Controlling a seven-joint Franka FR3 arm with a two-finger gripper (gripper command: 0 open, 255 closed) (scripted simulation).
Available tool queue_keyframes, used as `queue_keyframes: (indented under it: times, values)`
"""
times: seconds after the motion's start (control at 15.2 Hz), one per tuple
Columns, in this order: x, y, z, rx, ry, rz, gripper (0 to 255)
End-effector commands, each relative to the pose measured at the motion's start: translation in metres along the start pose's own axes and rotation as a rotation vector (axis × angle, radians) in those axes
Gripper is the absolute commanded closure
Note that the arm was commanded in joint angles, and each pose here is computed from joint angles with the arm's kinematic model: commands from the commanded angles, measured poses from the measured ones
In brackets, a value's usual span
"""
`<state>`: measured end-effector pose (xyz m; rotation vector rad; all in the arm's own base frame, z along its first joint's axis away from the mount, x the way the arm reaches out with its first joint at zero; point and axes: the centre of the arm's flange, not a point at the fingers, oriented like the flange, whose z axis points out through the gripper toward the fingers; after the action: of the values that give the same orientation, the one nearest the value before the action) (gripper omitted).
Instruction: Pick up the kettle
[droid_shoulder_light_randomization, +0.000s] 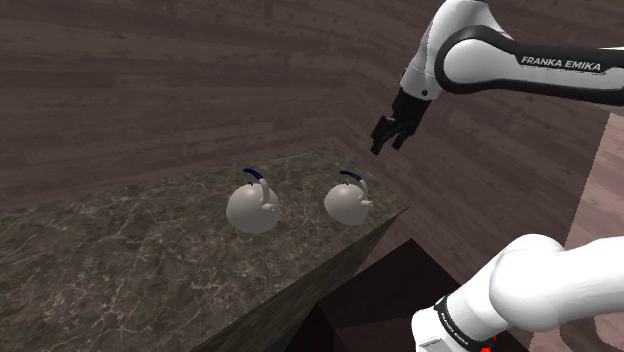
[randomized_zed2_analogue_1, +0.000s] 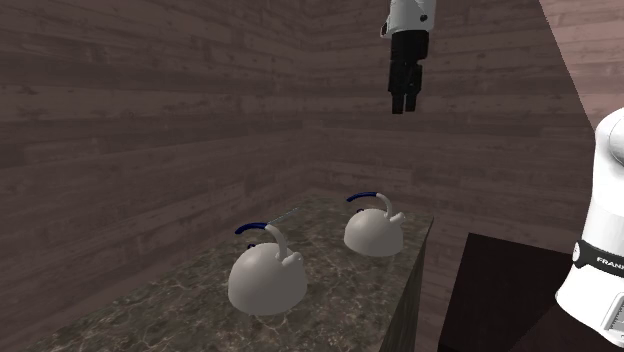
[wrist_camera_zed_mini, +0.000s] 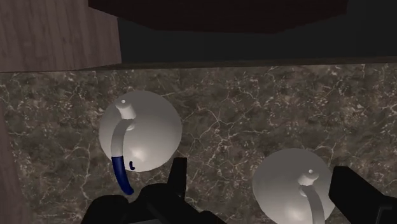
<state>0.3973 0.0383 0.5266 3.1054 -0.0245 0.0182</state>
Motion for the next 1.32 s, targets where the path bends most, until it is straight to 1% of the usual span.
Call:
queue_keyframes:
  times: [0.0, 1.25]
  values:
    - [0.014, -0.013, 0.019, 0.001, 0.004, -0.005, 0]
    - [0.170, -0.140, 0.165, 0.005, 0.025, -0.059, 0]
